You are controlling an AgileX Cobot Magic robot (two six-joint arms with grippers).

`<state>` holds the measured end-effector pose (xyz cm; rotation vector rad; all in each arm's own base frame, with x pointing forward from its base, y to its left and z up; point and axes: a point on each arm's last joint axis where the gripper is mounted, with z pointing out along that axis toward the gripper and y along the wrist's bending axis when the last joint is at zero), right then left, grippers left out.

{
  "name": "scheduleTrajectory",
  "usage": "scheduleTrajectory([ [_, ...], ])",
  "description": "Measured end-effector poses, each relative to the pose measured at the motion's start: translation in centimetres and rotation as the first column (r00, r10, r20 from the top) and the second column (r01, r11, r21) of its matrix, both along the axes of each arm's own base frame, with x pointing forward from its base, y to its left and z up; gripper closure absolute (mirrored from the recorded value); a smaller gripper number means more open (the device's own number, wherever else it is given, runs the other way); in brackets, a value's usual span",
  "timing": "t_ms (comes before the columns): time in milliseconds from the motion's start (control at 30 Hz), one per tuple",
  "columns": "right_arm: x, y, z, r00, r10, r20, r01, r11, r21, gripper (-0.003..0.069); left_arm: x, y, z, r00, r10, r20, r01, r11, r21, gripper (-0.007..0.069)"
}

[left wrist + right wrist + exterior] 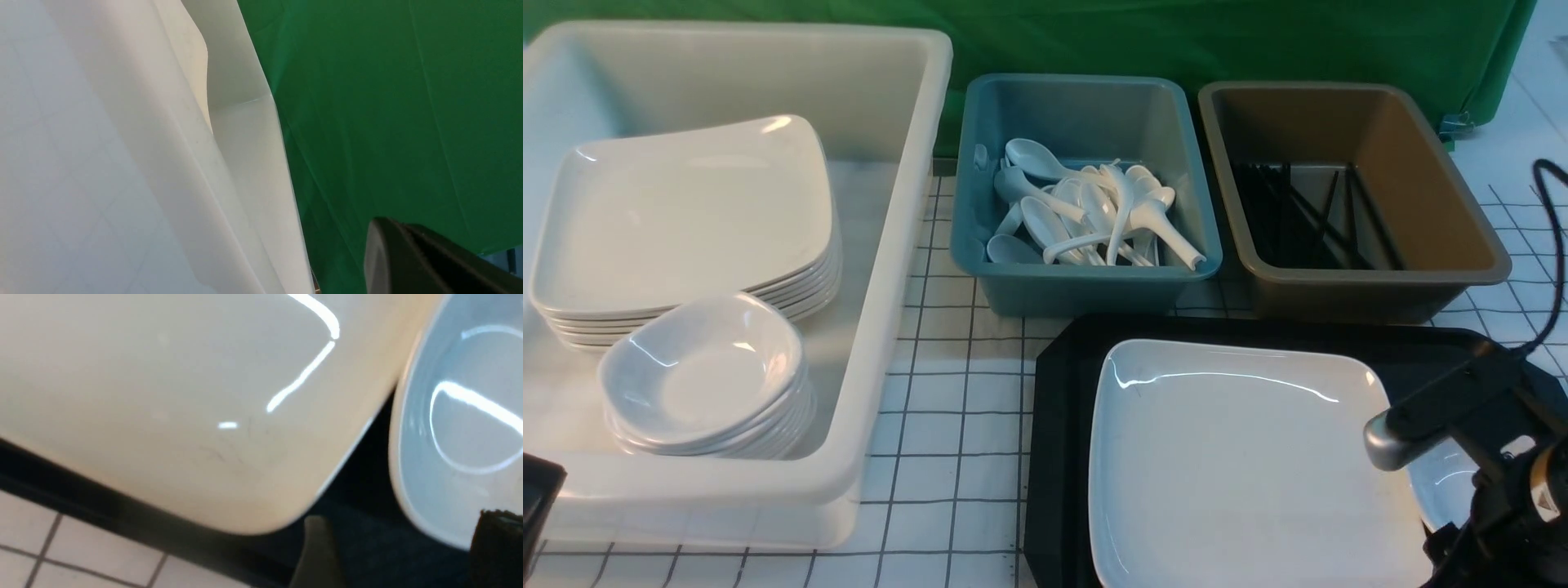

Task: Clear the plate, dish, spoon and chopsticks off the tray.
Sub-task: Use the right arm to grab a small plate from the dinner plate, then use the right arm to put the small plate into the large storage box on the left

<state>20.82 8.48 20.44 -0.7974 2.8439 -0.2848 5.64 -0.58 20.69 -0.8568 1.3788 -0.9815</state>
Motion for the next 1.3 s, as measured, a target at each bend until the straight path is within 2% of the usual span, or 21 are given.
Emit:
scheduleTrajectory([
  [100,0.9,0.4,-1.3,0.995,0.077,-0.056,-0.08,0.996,-0.049,0.014,0.0,0.0,-0.1,1.0,-0.003,-0.009,0.004,0.996,0.093,0.0604],
  [233,1.7,0.4,-2.9,0.985,0.128,-0.112,-0.141,0.983,-0.115,0.014,0.0,-0.2,-0.5,0.999,-0.017,-0.037,0.024,0.983,0.185,0.0604],
  [433,2.8,0.1,-5.0,0.965,0.207,-0.161,-0.239,0.947,-0.214,0.014,-0.1,-0.5,-1.0,0.994,-0.055,-0.093,0.074,0.975,0.212,0.0604],
  [667,3.2,0.2,-5.7,0.958,0.231,-0.167,-0.266,0.937,-0.226,0.0159,-0.1,-0.6,-1.1,0.992,-0.064,-0.108,0.086,0.973,0.214,0.0604],
  [767,3.2,0.3,-5.8,0.958,0.237,-0.164,-0.27,0.936,-0.225,0.023,-0.1,-0.6,-1.2,0.992,-0.064,-0.109,0.087,0.973,0.216,0.0604],
  [867,3.2,0.2,-5.9,0.956,0.236,-0.172,-0.272,0.934,-0.231,0.0397,-0.1,-0.6,-1.2,0.992,-0.064,-0.109,0.087,0.972,0.217,0.0604],
  [933,3.2,0.1,-5.7,0.955,0.236,-0.179,-0.277,0.928,-0.249,0.0463,-0.1,-0.6,-1.2,0.992,-0.064,-0.109,0.087,0.972,0.217,0.0604],
  [1133,3.7,0.1,-4.5,0.962,0.193,-0.193,-0.244,0.926,-0.289,0.0497,-0.1,-0.6,-1.2,0.992,-0.065,-0.11,0.088,0.972,0.217,0.0604],
  [1233,4.6,0.4,-1.6,0.978,0.127,-0.168,-0.175,0.933,-0.314,0.0572,-0.1,-0.6,-1.2,0.992,-0.065,-0.11,0.088,0.972,0.217,0.0604],
  [1300,4.7,0.4,-0.5,0.982,0.099,-0.162,-0.147,0.936,-0.319,0.0575,-0.1,-0.6,-1.2,0.992,-0.064,-0.11,0.087,0.972,0.218,0.0604],
])
